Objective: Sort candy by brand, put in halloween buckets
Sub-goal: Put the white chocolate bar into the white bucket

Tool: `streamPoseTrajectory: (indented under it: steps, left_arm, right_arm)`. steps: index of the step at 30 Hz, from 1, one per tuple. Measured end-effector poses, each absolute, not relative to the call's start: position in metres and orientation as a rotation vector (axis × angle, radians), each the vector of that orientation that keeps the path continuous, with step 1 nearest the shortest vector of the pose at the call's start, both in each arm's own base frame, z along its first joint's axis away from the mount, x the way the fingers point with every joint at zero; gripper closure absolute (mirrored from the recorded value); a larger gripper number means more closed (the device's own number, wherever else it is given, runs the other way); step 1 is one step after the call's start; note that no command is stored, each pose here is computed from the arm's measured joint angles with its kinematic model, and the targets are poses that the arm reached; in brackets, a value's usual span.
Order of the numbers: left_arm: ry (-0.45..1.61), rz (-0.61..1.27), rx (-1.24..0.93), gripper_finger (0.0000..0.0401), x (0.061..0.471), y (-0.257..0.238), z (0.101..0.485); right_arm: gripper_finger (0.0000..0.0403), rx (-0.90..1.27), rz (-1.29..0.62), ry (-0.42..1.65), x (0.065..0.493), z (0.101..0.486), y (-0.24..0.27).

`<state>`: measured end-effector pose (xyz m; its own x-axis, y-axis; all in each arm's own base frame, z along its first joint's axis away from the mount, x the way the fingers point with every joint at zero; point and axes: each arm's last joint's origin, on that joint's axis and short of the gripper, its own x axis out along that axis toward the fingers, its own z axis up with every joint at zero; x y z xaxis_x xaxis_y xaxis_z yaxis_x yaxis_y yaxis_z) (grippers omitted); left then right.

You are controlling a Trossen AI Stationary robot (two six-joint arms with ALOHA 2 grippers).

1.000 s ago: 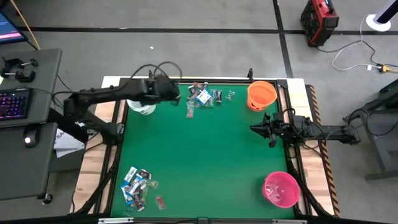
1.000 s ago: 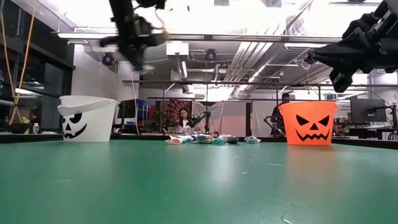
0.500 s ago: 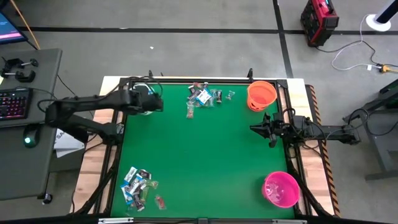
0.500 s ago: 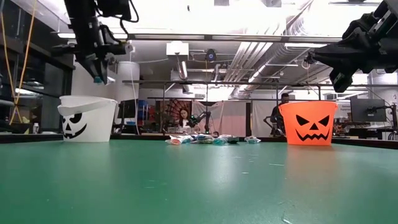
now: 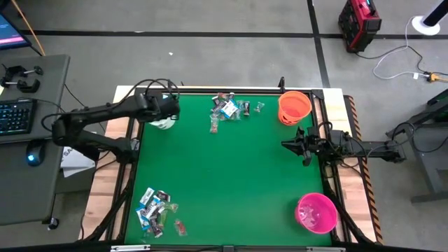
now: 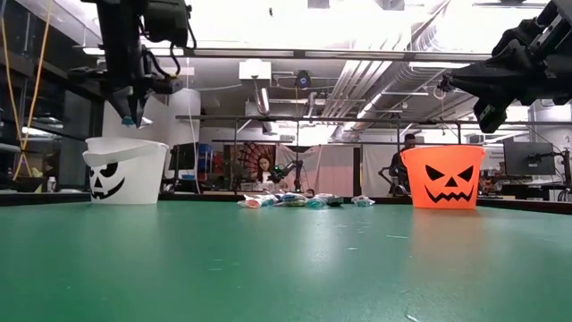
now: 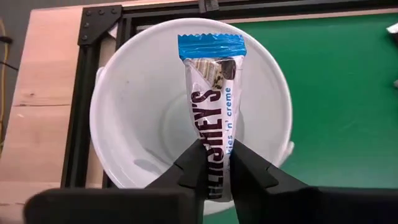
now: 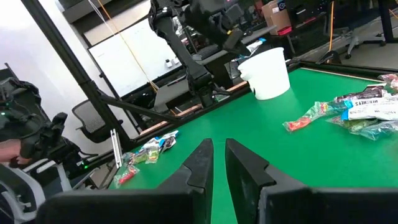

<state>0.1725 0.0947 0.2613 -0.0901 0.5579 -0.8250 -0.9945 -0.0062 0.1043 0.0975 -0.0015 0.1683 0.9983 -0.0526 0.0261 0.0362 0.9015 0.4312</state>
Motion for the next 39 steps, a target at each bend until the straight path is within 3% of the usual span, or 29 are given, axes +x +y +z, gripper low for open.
streamPoseTrajectory:
  steps: [13,16,19,22,25,31,39]
  left_arm:
    - [0.896,1.446,-0.758,0.0249,0.169,0.100,0.261]
    - [0.932,1.327,-0.803,0.0230,0.174,0.098,0.266]
    - [0.941,1.036,-0.811,0.0221,0.192,0.089,0.277]
    - [0.955,0.714,-0.807,0.0222,0.211,0.066,0.287]
    - [1.092,0.545,-0.768,0.0228,0.220,0.028,0.285]
    - [1.548,0.563,-0.706,0.0231,0.200,-0.049,0.256]
    - [1.764,0.428,-0.758,0.0231,0.179,-0.121,0.204]
  right_arm:
    - [0.0368,0.445,-0.046,-0.038,0.098,0.168,-0.002]
    - [0.0368,0.445,-0.046,-0.037,0.098,0.168,-0.002]
    - [0.0368,0.445,-0.046,-0.037,0.098,0.168,-0.002]
    - [0.0368,0.445,-0.046,-0.038,0.098,0.168,-0.002]
    - [0.0368,0.445,-0.046,-0.037,0.098,0.168,-0.002]
    - [0.0368,0.445,-0.046,-0.037,0.098,0.168,-0.002]
    - [0.0368,0.445,-0.046,-0.037,0.098,0.168,-0.001]
